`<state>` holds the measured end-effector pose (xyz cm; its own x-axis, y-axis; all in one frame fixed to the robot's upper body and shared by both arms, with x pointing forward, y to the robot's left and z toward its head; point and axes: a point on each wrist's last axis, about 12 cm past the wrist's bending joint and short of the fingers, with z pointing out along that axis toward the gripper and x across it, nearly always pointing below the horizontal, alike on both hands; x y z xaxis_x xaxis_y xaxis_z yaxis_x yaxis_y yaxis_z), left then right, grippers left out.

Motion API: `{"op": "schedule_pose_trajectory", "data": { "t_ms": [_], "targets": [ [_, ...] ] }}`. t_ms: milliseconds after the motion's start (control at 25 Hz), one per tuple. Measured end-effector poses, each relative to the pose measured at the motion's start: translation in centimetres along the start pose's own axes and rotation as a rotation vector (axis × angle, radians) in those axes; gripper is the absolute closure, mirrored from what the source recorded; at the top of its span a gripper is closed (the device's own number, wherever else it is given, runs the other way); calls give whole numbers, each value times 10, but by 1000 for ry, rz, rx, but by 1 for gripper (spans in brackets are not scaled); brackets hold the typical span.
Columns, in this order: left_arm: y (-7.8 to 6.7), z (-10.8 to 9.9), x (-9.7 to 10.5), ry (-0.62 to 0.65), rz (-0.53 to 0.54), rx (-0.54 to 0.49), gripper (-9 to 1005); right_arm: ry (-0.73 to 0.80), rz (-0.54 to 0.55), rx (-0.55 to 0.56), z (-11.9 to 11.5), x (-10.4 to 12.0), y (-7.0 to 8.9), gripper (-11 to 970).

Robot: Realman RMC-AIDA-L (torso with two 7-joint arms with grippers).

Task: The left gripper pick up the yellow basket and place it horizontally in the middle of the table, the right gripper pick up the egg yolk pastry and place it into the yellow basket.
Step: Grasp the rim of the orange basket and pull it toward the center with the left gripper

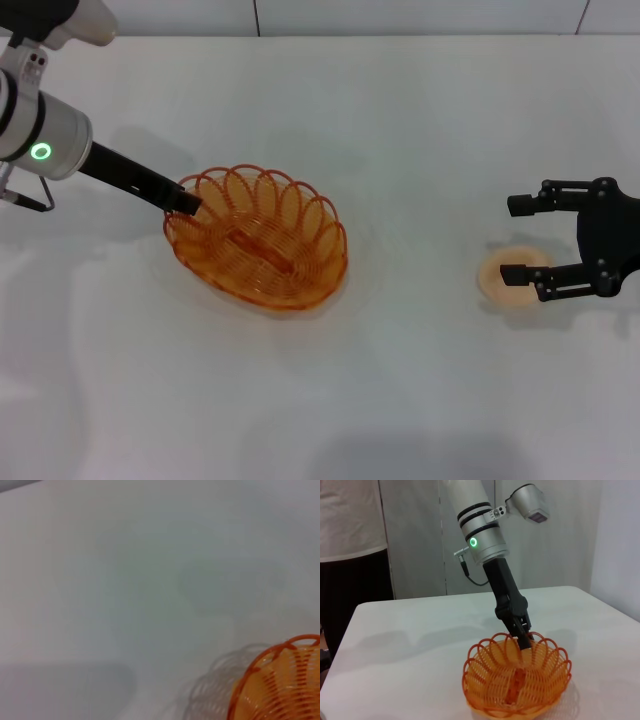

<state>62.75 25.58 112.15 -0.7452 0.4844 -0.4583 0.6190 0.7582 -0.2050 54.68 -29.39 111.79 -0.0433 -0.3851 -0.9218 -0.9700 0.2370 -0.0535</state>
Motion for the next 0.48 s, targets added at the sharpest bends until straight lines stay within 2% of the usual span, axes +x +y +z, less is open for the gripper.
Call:
{"op": "schedule_pose_trajectory", "data": {
  "t_ms": [480],
  "targets": [
    [-2, -4, 2, -63, -53, 28, 897, -10, 7, 1, -6, 3, 5, 164]
  ]
}}
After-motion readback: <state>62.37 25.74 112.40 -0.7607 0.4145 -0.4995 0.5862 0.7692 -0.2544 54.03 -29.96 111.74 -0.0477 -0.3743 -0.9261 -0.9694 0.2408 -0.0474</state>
